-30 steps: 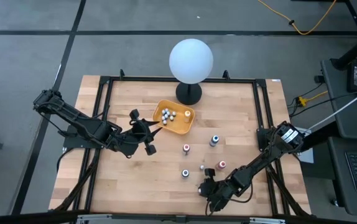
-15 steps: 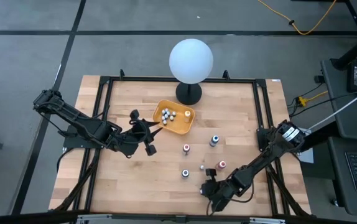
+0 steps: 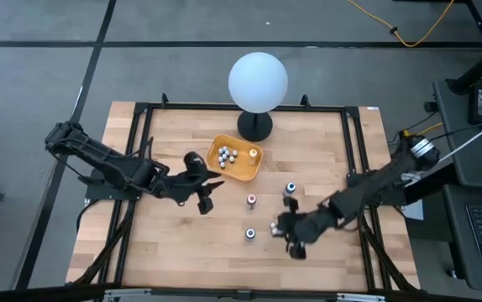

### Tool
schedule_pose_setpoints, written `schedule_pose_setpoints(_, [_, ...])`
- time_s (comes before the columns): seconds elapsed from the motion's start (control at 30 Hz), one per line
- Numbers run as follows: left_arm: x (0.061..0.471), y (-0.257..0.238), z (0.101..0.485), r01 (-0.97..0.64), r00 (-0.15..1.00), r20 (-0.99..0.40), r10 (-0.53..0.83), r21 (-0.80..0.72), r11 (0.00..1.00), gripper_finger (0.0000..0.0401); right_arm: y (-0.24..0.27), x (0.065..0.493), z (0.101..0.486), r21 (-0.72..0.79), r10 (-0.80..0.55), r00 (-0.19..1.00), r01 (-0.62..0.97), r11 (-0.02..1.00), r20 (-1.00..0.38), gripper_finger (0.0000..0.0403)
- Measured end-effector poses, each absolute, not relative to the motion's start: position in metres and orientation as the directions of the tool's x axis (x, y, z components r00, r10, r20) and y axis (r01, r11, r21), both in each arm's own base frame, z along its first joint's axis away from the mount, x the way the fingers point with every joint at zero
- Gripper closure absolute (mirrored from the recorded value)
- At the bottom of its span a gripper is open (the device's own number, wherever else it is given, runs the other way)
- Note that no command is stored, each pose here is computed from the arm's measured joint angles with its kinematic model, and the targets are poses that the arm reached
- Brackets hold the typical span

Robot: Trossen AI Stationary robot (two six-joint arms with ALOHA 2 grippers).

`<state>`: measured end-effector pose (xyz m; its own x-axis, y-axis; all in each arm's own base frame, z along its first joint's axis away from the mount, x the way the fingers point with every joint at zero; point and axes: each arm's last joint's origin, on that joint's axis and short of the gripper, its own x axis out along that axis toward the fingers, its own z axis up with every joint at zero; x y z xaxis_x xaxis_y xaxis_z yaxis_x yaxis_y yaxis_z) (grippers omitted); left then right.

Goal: Pick & Place food coloring
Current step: Put the small red food coloring bottle into the yellow bin

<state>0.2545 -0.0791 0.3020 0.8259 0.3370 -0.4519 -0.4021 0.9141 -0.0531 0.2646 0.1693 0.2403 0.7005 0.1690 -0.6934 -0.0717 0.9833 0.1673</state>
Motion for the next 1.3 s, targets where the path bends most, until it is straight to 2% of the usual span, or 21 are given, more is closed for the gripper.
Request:
schedule_pose_setpoints(0.17, [0.261,-0.068,0.306,-0.326,0.84,-0.486,0.242,-0.095,0.941,0.0295,0.138,0.275,0.261,0.135,0.143,0.702,-0.067,0.989,-0.698,0.0327])
schedule_pose_setpoints(0.4, [0.27,-0.045,0.329,-0.206,0.87,-0.457,0.186,0.006,0.979,0.0288,0.085,0.301,0.285,0.071,0.064,0.694,-0.019,0.997,-0.717,0.0324])
schedule_pose_setpoints(0.63, [0.271,-0.021,0.328,-0.122,0.846,-0.513,0.145,0.079,0.989,0.0256,0.044,0.317,0.311,0.034,-0.024,0.754,0.062,0.998,-0.657,0.0325])
schedule_pose_setpoints(0.77, [0.272,-0.01,0.328,-0.125,0.844,-0.514,0.152,0.088,0.988,0.0235,0.03,0.323,0.319,0.007,-0.057,0.768,0.08,0.997,-0.638,0.0326])
schedule_pose_setpoints(0.97, [0.274,0.0,0.331,-0.117,0.859,-0.495,0.132,0.061,0.991,0.0224,0.015,0.329,0.314,-0.024,-0.094,0.752,0.104,0.994,-0.653,0.0325])
schedule_pose_setpoints(1.3, [0.281,0.005,0.334,-0.118,0.89,-0.44,0.125,0.043,0.992,0.0224,0.007,0.353,0.295,-0.029,-0.071,0.766,0.069,0.997,-0.639,0.0324])
